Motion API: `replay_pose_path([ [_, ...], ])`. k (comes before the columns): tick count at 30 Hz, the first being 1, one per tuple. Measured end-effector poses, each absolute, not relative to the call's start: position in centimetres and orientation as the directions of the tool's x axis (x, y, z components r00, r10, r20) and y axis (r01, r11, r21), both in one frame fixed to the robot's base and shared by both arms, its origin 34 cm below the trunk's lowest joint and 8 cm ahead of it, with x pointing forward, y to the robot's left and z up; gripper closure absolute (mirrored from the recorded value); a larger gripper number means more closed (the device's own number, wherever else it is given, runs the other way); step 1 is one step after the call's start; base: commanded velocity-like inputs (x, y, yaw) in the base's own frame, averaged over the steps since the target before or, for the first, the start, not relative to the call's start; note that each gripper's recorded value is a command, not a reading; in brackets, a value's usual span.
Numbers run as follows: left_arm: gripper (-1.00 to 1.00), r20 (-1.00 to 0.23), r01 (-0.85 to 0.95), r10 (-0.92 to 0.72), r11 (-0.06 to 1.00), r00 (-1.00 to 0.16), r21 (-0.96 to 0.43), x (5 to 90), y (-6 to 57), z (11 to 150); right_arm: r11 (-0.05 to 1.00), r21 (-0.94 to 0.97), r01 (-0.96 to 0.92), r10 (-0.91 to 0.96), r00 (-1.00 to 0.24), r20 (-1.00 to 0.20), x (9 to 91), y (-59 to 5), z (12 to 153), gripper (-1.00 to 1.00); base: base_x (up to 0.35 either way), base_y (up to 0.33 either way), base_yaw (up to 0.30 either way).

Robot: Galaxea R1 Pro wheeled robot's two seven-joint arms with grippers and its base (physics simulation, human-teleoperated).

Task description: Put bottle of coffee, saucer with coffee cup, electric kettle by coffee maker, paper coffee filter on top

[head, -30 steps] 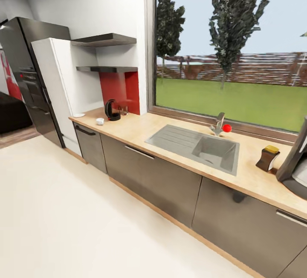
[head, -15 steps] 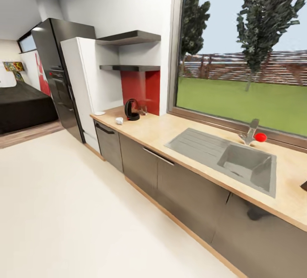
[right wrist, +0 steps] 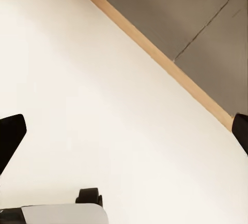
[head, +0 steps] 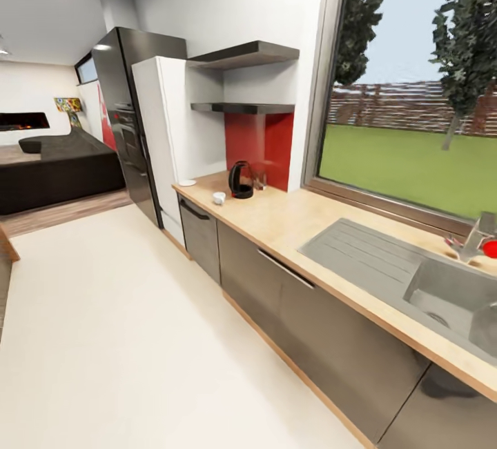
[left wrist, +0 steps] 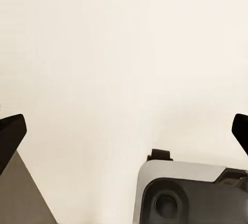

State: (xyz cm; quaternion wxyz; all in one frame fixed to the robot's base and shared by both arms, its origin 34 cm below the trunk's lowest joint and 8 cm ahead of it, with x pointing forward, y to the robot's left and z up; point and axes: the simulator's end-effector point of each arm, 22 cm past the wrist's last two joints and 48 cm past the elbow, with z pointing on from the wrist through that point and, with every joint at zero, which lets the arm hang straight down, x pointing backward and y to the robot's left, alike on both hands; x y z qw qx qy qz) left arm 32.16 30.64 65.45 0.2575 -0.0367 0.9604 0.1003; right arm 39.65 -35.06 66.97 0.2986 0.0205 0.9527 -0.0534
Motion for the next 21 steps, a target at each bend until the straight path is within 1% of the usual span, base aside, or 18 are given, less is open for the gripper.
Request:
replay_pose_path([
  [21, -1.0, -0.492, -0.121, -0.02, 0.977, -0.871, 0.175, 31.76, 30.66, 65.21, 0.994, -0.089, 0.068, 0.007, -0.828, -0.561, 39.25, -34.92, 66.61, -1.0, 0.334, 0.0, 0.258],
])
